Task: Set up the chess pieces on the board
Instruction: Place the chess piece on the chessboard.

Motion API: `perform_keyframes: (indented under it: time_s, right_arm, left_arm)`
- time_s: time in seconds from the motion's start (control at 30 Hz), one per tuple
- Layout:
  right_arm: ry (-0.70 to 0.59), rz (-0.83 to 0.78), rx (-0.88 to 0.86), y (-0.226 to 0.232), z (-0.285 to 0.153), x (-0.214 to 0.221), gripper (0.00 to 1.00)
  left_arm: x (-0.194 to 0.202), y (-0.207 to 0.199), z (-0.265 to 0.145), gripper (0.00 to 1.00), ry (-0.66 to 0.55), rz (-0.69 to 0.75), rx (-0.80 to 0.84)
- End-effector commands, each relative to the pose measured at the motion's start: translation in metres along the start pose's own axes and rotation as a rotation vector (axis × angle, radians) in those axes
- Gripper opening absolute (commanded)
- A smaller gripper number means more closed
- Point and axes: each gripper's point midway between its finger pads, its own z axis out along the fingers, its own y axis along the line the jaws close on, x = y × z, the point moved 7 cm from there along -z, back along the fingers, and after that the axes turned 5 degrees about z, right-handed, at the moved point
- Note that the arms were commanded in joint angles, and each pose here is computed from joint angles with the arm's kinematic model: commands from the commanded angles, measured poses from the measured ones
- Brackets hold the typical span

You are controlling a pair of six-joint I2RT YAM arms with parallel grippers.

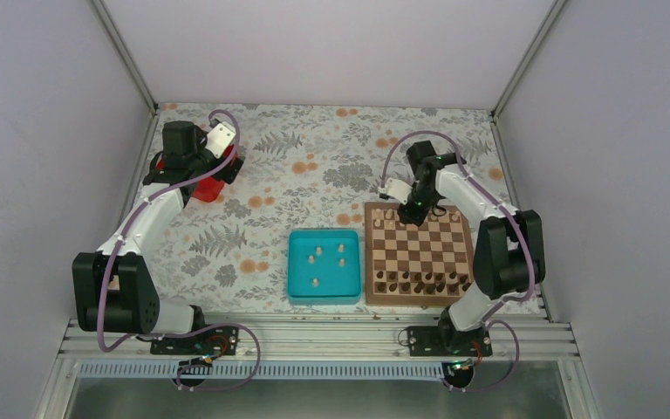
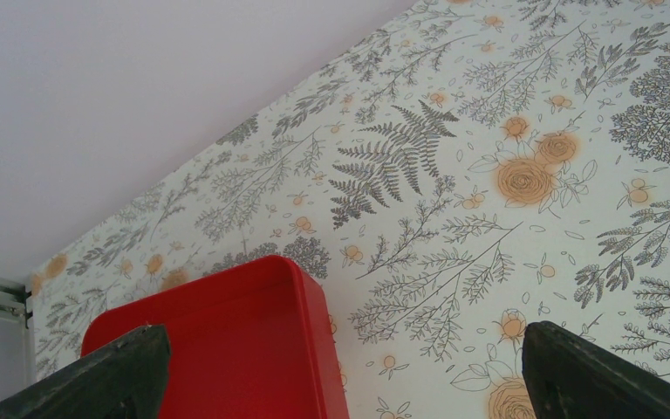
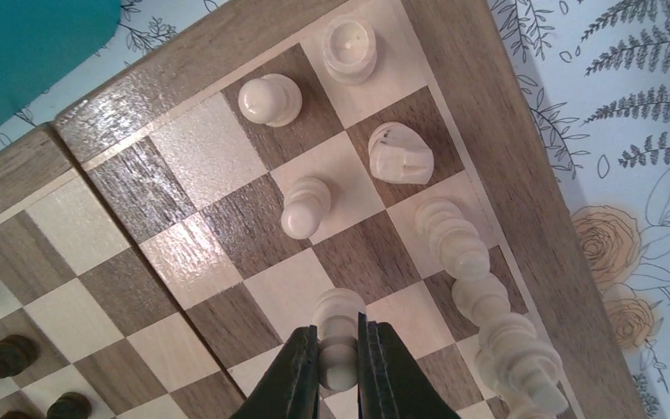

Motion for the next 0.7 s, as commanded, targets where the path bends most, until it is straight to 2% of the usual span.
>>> perform_keyframes:
  time_s: [0.0,0.67]
  right_arm:
    - [-0.006,-0.004,-0.026,-0.005,0.014,0.000,0.09]
    - [0.014,0.011,-0.049,-0.015,0.033,0.002,0.11]
  left_arm:
    - [-0.005,0.000,0.000,1.00,-0.020,-0.003,0.004]
    - [-0.004,0.000,0.002,1.00,-0.015,-0.001,0.008]
